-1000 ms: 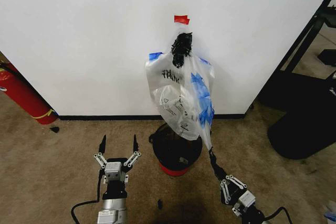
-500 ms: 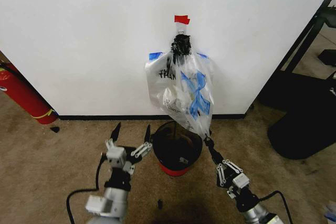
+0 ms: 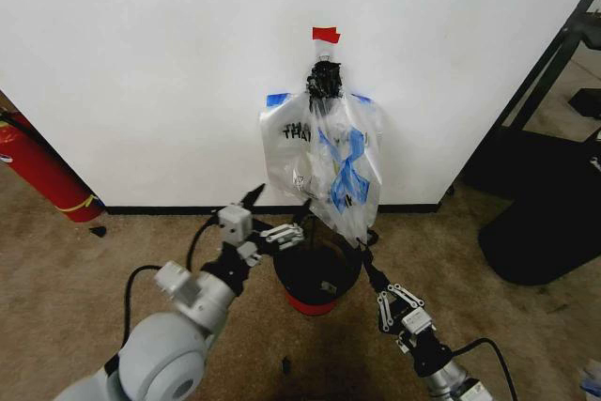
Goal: Pick up the garbage bag from the wall and place it over the trash bin.
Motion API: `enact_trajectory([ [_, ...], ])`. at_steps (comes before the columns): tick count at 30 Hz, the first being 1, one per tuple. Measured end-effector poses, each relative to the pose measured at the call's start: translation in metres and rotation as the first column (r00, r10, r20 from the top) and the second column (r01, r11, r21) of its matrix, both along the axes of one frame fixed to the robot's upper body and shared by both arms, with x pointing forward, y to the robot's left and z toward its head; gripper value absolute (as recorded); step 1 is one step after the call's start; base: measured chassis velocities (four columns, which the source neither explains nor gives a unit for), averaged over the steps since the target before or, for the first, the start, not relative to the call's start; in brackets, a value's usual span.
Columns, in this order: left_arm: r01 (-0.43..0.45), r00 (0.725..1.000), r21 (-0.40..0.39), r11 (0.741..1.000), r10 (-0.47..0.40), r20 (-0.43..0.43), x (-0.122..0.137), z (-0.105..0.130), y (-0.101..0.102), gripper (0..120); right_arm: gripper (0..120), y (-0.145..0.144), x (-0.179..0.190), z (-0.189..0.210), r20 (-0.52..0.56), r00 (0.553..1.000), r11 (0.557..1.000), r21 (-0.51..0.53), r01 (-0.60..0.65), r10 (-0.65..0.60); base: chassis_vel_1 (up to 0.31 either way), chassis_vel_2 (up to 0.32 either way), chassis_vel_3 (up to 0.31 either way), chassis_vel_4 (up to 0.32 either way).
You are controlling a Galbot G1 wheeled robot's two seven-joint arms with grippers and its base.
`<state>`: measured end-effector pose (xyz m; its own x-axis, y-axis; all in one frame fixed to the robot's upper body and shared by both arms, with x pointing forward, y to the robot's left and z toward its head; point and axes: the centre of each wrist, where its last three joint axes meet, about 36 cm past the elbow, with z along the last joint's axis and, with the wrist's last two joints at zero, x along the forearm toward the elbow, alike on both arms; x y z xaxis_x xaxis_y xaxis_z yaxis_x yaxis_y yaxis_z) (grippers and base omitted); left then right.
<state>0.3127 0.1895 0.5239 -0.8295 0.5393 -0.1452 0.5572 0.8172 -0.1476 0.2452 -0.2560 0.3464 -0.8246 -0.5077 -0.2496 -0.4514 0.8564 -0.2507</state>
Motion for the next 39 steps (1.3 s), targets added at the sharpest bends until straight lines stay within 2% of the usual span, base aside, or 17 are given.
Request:
enact_trajectory([
  [7,0.089,0.993,-0.023,0.996,-0.09,-0.073,0.041,0.02,-0.018,100,0,-0.005,-0.002,-0.001,-0.006,1.0,1.0,-0.008,0.011,-0.011,0.0,0.0,0.0,0.0],
  [15,0.158,0.985,0.022,0.987,-0.156,-0.078,0.06,0.017,-0.03,98,0,-0.007,0.0,0.0,-0.008,1.0,1.0,-0.013,0.014,-0.014,0.0,0.0,0.0,0.0],
  [19,0.167,0.982,0.039,0.985,-0.163,-0.094,0.069,0.012,-0.036,98,0,-0.006,-0.001,-0.001,-0.01,1.0,1.0,-0.011,0.014,-0.014,0.0,0.0,0.0,0.0],
  [23,0.156,0.981,0.056,0.986,-0.148,-0.121,0.08,0.002,-0.046,93,0,-0.006,-0.002,-0.001,-0.015,1.0,1.0,-0.008,0.015,-0.015,0.0,0.0,0.0,0.0],
  [29,0.137,0.982,0.053,0.989,-0.129,-0.135,0.09,-0.001,-0.051,90,0,-0.007,-0.004,-0.002,-0.02,1.0,1.0,-0.007,0.017,-0.017,0.0,0.0,0.0,0.0],
  [35,0.151,0.982,0.067,0.986,-0.141,-0.129,0.098,-0.002,-0.057,77,0,-0.007,-0.003,-0.004,-0.022,1.0,1.0,-0.007,0.016,-0.016,0.0,0.0,0.0,0.0],
  [39,0.155,0.981,0.082,0.984,-0.144,-0.128,0.099,-0.01,-0.063,59,0,-0.003,-0.004,-0.007,-0.024,1.0,1.0,0.003,0.017,-0.016,0.0,0.0,0.0,0.0],
])
